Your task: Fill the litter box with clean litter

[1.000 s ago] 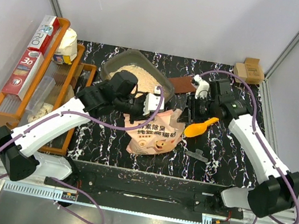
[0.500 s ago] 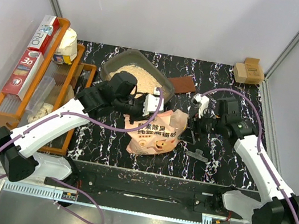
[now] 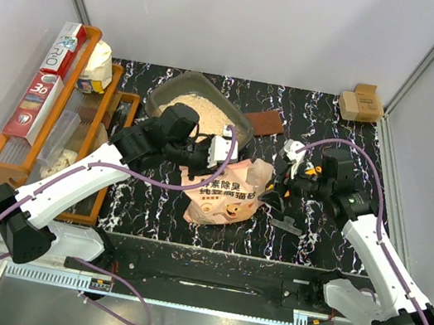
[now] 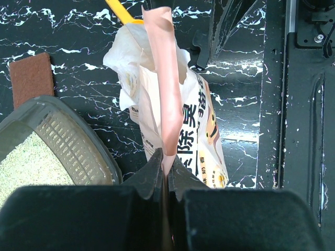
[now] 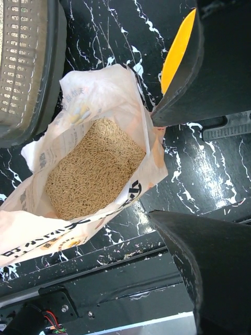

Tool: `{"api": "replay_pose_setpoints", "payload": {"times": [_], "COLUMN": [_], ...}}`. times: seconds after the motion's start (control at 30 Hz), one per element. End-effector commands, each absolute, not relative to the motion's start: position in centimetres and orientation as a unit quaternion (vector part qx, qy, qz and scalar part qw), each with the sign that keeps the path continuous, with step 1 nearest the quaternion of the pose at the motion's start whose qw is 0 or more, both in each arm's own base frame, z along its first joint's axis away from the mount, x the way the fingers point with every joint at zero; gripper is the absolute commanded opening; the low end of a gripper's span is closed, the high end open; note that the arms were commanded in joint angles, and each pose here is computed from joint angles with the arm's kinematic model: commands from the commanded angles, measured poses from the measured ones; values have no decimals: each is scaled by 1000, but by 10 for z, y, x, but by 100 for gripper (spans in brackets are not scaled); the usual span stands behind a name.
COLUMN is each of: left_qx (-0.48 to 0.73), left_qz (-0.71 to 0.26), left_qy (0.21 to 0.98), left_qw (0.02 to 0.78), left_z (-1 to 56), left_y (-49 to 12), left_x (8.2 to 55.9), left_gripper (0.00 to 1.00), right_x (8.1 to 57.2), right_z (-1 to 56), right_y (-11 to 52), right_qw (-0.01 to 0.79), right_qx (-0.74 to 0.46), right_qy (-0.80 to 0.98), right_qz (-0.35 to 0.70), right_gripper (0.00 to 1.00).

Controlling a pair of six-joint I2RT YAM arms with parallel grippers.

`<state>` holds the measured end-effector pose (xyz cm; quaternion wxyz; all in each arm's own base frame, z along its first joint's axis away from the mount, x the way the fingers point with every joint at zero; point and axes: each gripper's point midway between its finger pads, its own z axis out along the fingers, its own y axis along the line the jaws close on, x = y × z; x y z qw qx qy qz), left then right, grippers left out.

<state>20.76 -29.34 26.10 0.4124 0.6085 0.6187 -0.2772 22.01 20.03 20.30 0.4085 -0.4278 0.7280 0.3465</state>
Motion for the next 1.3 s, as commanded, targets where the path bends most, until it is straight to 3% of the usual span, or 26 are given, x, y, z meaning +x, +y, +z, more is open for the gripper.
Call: {"api": "replay_pose_setpoints", "payload": {"times": [0.0, 0.4, 0.87, 1.27], "left_qx": [602, 600, 598, 595], "left_qz": [-296, -291, -282, -274], "left_qy": [562, 568, 572, 582], "left_qw": [484, 482, 485, 482], "left_z": [311, 308, 308, 301], "left_y": [-312, -311, -311, -309], "left_x": [213, 215, 220, 224], "left_gripper": [0, 0, 0, 0], "right_x": [227, 226, 222, 228], "right_z": [210, 222, 207, 208], "right_y": [206, 225, 222, 228], "right_qw": [436, 446, 440, 446], "right_qx": [-442, -427, -476, -459], "right_qy": [701, 675, 658, 659], "right_qz": [351, 405, 384, 396], "right_gripper": [70, 63, 60, 48]}}
